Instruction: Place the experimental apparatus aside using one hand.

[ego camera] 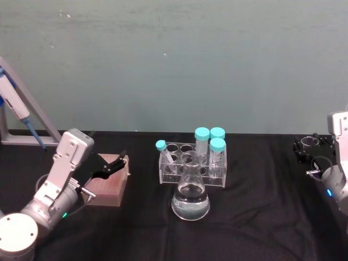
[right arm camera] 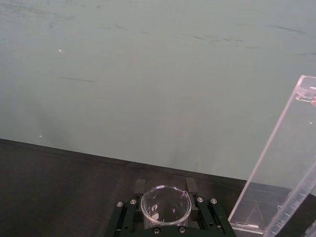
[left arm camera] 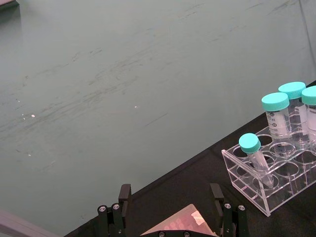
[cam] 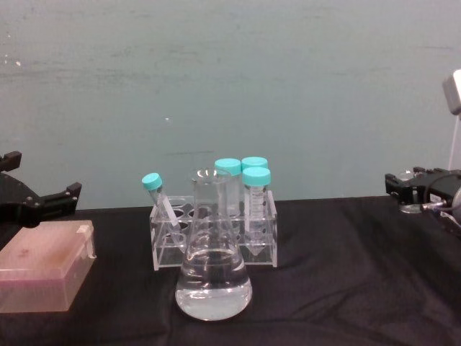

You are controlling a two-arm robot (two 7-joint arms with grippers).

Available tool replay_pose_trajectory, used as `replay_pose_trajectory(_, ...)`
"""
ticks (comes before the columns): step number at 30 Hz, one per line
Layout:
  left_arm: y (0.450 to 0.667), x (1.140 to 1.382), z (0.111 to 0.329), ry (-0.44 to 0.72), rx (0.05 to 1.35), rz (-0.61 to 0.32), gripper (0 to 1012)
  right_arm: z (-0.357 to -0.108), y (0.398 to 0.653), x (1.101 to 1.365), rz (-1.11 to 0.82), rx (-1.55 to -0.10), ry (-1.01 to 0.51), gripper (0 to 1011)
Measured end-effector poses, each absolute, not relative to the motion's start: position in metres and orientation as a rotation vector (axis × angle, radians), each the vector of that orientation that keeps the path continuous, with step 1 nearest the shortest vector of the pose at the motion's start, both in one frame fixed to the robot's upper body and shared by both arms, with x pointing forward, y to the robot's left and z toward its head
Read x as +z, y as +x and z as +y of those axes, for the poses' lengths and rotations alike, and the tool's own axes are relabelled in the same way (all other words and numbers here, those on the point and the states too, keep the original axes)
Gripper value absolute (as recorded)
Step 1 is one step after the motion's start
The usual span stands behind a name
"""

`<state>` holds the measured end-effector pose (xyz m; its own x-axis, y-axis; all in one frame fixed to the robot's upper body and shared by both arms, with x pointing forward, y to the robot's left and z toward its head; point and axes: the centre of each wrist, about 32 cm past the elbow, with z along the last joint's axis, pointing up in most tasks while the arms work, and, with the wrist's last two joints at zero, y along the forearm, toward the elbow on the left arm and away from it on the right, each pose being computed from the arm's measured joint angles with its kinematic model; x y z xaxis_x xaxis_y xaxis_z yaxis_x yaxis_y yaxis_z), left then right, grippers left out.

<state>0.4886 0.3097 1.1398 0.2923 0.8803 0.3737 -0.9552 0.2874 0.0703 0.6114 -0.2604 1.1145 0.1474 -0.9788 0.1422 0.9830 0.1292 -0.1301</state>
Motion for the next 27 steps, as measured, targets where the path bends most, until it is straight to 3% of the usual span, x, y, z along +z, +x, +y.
replay_pose_trajectory(27, 0.489, 1.140, 0.310, 0.304, 1.248, -0.285, 1000, -0.277, 0.606, 1.107, -0.025, -1.455, -0.231, 499)
